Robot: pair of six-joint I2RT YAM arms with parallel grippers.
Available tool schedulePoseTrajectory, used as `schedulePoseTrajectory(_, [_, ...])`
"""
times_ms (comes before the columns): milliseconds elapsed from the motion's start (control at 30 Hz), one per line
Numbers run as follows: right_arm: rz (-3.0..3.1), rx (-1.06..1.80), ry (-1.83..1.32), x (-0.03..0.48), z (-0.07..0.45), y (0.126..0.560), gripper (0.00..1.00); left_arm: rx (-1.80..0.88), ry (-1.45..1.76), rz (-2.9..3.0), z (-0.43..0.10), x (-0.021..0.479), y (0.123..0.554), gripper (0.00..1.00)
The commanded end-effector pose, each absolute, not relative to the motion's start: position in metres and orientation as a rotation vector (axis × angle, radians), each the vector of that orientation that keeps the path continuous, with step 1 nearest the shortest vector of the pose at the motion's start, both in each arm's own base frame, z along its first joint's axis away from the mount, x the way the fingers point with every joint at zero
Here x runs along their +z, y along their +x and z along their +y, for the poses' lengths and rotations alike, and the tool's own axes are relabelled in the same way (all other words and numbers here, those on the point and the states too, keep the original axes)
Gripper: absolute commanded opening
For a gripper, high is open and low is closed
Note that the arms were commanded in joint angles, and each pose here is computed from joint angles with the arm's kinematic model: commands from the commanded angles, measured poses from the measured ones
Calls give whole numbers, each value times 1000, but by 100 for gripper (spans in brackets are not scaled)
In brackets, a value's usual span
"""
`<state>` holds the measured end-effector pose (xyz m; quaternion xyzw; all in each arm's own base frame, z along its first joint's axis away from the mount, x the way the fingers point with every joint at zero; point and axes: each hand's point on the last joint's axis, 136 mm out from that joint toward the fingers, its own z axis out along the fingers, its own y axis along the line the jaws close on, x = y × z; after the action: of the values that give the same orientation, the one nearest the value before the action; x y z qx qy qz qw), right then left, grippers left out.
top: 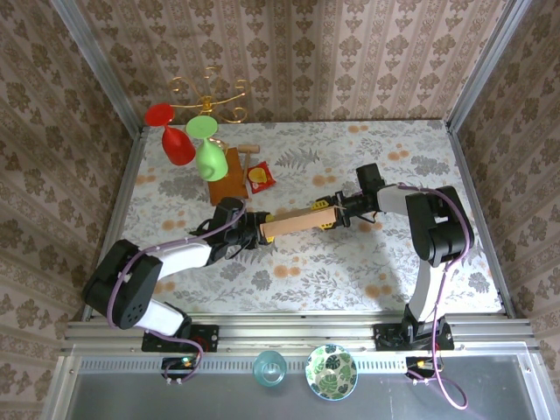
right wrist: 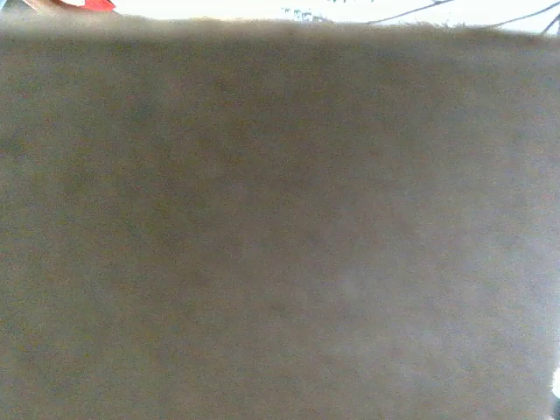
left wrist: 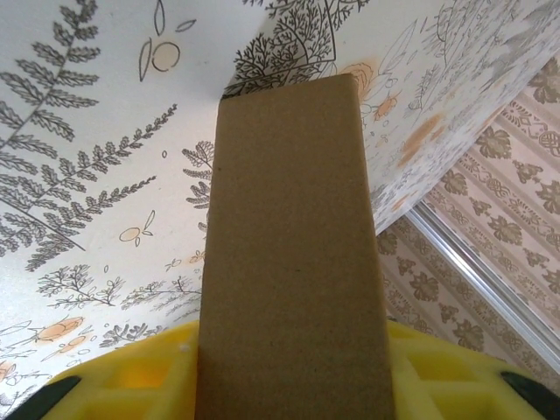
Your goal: Fold the paper box
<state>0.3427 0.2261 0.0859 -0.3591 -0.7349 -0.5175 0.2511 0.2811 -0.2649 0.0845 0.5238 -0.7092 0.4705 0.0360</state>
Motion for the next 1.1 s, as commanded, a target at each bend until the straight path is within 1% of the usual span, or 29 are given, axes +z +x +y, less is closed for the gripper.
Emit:
schedulePoseTrajectory(0, [-1996, -1356, -1041, 74, 222, 340, 57, 1345, 1834, -1860, -266, 89, 274, 34])
schedulePoseTrajectory(67, [-2048, -1334, -1035, 77, 214, 339, 68, 1297, 1878, -1850, -260, 91, 269, 31])
schedulePoseTrajectory(200, [-2269, -1252, -985, 98, 187, 336, 78, 1114, 1955, -1854, -240, 94, 250, 25])
schedulePoseTrajectory(367, [-2442, -1211, -996, 119, 156, 330, 80, 955, 2012, -1871, -218, 99, 232, 20])
schedulePoseTrajectory(467, [-2607, -1161, -940, 128, 140, 327, 80, 889, 2037, -1867, -210, 98, 225, 18])
schedulePoseTrajectory(567, [-2822, -1104, -818, 144, 130, 324, 77, 811, 2061, -1868, -203, 97, 218, 17])
schedulePoseTrajectory(633, [-2983, -1046, -683, 153, 125, 321, 74, 778, 2087, -1870, -198, 96, 216, 17])
schedulePoseTrajectory(800, [-3302, -911, -158, 166, 140, 308, 61, 729, 2114, -1857, -192, 91, 216, 16])
schedulePoseTrajectory(900, [-3451, -932, 226, 179, 158, 300, 50, 696, 2119, -1851, -190, 87, 216, 16])
schedulePoseTrajectory(1067, [-3516, -953, 631, 199, 173, 295, 44, 681, 2135, -1860, -181, 87, 219, 16])
